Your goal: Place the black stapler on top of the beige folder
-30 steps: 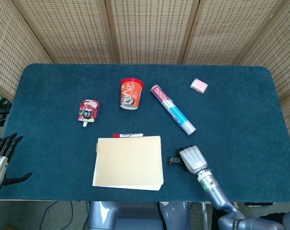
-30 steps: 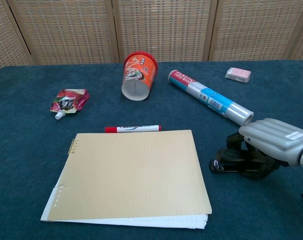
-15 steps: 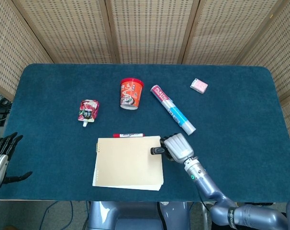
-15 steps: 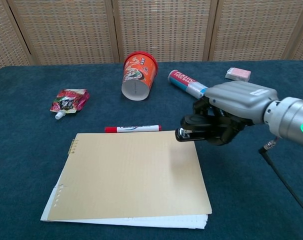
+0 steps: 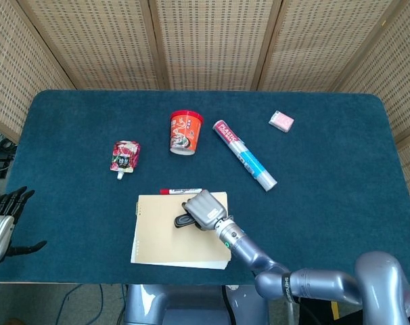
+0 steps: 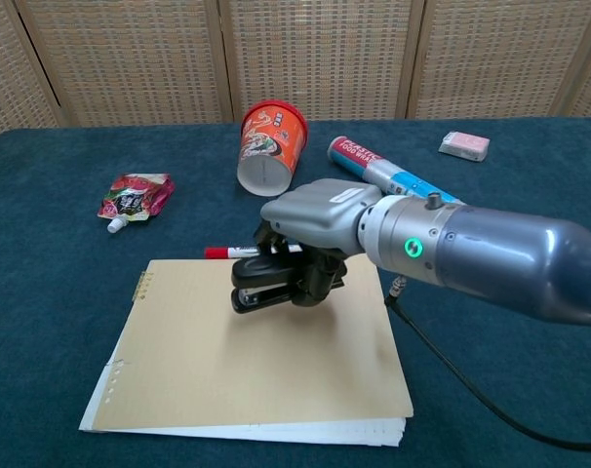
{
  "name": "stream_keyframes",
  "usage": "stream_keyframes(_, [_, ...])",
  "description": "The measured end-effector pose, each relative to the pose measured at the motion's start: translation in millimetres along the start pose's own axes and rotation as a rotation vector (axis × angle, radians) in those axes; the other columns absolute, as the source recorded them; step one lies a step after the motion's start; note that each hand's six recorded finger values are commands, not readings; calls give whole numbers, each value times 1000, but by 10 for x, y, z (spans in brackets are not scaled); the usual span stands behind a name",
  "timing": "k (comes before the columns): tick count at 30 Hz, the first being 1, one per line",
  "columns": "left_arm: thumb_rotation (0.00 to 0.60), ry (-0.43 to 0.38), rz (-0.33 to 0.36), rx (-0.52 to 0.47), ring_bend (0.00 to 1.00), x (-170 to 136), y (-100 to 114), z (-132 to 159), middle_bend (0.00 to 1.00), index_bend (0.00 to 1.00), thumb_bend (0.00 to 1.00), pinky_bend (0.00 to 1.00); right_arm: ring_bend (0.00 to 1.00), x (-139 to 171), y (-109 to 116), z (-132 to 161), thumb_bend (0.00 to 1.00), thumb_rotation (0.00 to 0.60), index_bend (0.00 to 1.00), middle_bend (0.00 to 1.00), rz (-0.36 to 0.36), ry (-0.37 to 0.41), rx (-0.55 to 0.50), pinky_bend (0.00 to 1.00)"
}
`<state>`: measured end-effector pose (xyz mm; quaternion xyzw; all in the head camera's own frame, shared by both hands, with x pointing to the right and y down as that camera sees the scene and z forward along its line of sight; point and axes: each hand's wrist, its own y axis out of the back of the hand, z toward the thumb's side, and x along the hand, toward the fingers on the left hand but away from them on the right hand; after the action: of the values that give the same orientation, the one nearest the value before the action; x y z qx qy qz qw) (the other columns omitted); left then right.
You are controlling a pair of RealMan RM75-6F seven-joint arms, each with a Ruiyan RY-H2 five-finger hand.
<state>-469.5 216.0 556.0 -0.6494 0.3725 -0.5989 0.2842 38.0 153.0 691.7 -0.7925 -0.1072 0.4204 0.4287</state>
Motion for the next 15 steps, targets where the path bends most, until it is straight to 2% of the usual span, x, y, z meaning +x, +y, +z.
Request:
stream_keyframes(3, [600,11,-8,1,0,32,-21,-25,0,0,0,0,609,-51,-58,158,535,600,611,641,32,55,-2,579])
stream_keyframes(5, [600,18,-16,3,0,55,-38,-39,0,0,0,0,524,-72,-83,240,389,600,420,522,39,84,6,513])
stream_keyframes(7, [600,21,-19,5,0,70,-46,-46,0,0,0,0,259,-90,-106,296,81,600,80,199,38,105,24,258])
stream_keyframes(8, [600,22,-19,5,0,74,-46,-48,0,0,0,0,172,-96,-121,309,20,600,21,108,39,112,33,170])
stream_keyframes(9, [600,23,-19,6,0,75,-46,-49,0,0,0,0,80,-97,-142,310,0,600,0,26,44,115,40,76])
stream_keyframes(10, [600,23,-19,5,0,75,-44,-49,0,0,0,0,33,-92,-164,306,0,600,0,1,52,117,44,30])
stream_keyframes(15, [600,15,-20,4,0,68,-45,-34,0,0,0,0,2,-25,-148,275,0,600,0,0,74,112,37,0])
